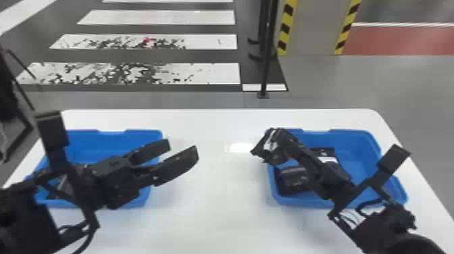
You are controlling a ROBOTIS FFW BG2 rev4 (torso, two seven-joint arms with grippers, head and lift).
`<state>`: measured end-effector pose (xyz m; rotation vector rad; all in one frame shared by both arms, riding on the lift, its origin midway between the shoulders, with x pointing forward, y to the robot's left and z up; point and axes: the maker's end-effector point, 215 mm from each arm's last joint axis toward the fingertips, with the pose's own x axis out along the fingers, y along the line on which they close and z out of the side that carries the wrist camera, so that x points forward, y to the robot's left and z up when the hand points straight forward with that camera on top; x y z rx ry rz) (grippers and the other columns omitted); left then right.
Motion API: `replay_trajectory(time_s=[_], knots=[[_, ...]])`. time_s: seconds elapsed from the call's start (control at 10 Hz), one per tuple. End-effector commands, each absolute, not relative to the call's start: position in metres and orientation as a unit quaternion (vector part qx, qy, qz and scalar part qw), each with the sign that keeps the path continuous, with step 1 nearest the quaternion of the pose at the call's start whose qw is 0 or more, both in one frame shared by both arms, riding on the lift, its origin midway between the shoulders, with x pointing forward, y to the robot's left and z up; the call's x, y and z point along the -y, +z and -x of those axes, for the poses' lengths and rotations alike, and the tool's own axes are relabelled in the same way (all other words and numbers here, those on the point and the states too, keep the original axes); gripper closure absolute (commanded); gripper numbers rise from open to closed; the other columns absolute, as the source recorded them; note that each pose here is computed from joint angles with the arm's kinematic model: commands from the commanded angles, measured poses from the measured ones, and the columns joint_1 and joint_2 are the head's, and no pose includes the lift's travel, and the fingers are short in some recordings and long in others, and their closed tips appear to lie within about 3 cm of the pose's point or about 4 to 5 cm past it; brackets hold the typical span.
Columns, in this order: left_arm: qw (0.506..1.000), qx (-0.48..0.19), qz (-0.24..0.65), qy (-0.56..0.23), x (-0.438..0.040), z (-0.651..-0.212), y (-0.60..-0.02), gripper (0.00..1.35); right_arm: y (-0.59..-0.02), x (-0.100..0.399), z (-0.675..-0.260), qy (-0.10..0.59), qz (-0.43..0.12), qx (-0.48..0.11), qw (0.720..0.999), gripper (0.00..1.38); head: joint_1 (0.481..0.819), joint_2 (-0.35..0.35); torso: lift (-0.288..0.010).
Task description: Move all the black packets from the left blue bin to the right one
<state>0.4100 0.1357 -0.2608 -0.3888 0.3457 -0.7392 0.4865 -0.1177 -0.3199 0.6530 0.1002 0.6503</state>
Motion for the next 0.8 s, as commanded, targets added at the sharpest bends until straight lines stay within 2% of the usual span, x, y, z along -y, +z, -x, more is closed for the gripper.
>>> replay_trajectory(time_s=[0.0, 0.2, 0.3, 0.5, 0.6, 0.7], knots=[[0.921, -0.151, 0.177, -0.312, -0.178, -0.406, -0.251, 0.15, -0.335, 0.161, -0.513, 0.273, -0.291, -0.048, 0.915, 1.28, 0.695, 0.021, -0.154], [0.939, -0.145, 0.158, -0.268, -0.221, -0.398, -0.244, 0.15, -0.358, 0.224, -0.535, 0.211, -0.259, -0.059, 0.941, 1.28, 0.695, 0.02, -0.154], [0.945, -0.147, 0.153, -0.25, -0.238, -0.395, -0.246, 0.15, -0.379, 0.245, -0.539, 0.189, -0.261, -0.082, 0.943, 1.17, 0.695, 0.009, -0.154], [0.95, -0.156, 0.15, -0.226, -0.26, -0.39, -0.25, 0.15, -0.402, 0.295, -0.533, 0.139, -0.225, -0.101, 0.959, 0.52, 0.695, -0.017, -0.154], [0.955, -0.159, 0.141, -0.209, -0.274, -0.391, -0.252, 0.15, -0.397, 0.303, -0.524, 0.129, -0.202, -0.098, 0.966, 0.26, 0.695, -0.034, -0.154], [0.96, -0.165, 0.127, -0.185, -0.292, -0.393, -0.256, 0.15, -0.384, 0.313, -0.513, 0.114, -0.165, -0.081, 0.976, 0.1, 0.695, -0.038, -0.154]])
